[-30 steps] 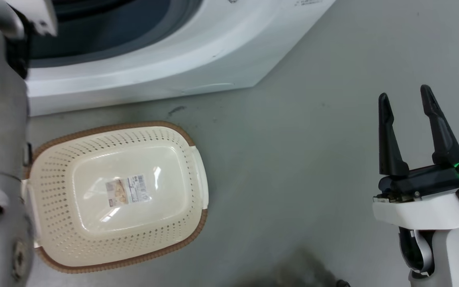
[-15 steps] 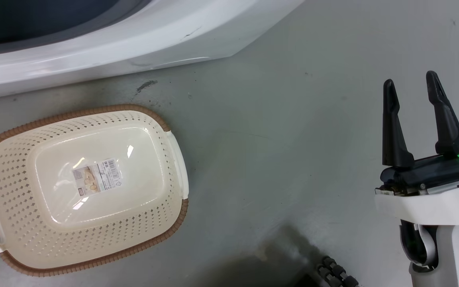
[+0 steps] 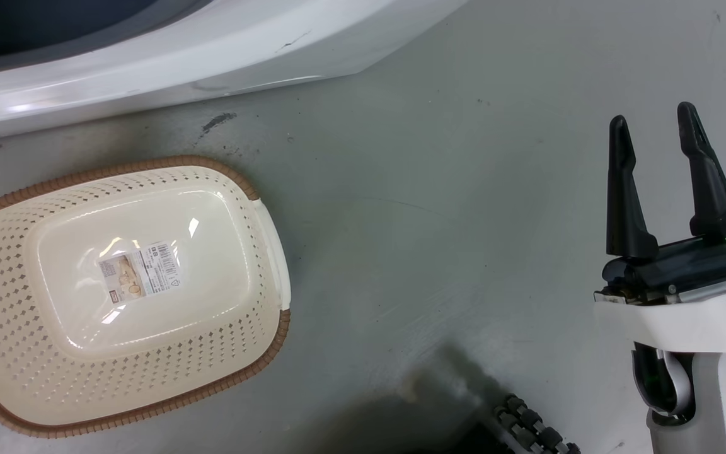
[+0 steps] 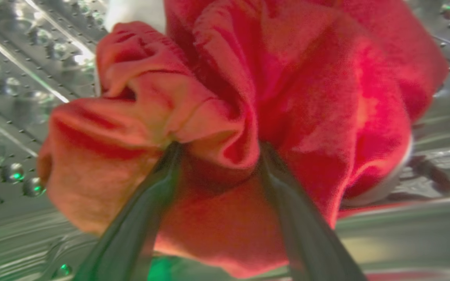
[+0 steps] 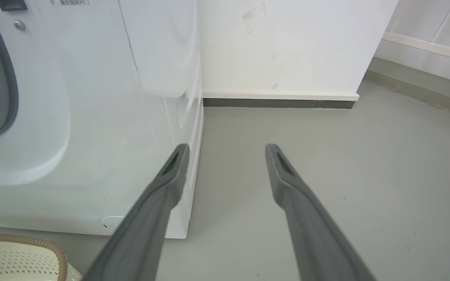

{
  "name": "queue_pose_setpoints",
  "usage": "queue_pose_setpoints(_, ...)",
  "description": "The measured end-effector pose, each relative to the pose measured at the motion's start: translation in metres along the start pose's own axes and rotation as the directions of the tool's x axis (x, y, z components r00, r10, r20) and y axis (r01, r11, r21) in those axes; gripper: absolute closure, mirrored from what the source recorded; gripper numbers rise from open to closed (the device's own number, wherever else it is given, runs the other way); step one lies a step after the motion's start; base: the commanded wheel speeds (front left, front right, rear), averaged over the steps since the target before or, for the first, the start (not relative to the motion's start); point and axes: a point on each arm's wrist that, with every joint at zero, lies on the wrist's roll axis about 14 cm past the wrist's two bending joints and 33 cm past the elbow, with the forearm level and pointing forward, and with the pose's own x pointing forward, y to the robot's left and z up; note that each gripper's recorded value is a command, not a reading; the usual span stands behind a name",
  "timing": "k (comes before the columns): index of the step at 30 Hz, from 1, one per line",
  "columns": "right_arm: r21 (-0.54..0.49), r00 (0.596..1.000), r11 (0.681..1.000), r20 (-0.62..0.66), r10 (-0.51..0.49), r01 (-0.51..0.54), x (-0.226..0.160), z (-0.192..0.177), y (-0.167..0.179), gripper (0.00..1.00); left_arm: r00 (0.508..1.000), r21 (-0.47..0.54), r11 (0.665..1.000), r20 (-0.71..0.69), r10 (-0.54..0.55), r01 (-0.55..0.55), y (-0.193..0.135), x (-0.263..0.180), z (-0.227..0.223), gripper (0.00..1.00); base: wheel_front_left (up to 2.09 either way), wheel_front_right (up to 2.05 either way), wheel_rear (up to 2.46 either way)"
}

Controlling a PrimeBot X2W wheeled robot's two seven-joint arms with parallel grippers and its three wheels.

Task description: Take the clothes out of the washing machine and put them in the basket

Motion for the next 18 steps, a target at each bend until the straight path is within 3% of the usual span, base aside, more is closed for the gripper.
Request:
queue_pose_setpoints(4, 0.003, 1.000, 1.000, -0.002, 0.000, 0.000, 0.001, -0.001, 0.000, 0.00, 1.000, -0.012, 1.000, -0.006, -0.005, 0.005, 0.001, 0.003, -0.002, 0.00, 0.00, 0.00, 0.00)
queue_pose_setpoints(6, 0.003, 1.000, 1.000, -0.002, 0.002, -0.002, 0.001, -0.001, 0.001, 0.00, 1.000, 0.005, 1.000, -0.006, -0.002, 0.002, 0.001, 0.004, -0.003, 1.00, 0.00, 0.00, 0.00)
queue_pose_setpoints(18, 0.009, 1.000, 1.000, 0.021, 0.005, -0.006, 0.000, 0.008, 0.002, 0.00, 0.994, 0.032, 0.999, 0.106, 0.007, -0.011, 0.009, -0.009, 0.013, 1.00, 0.00, 0.00, 0.00)
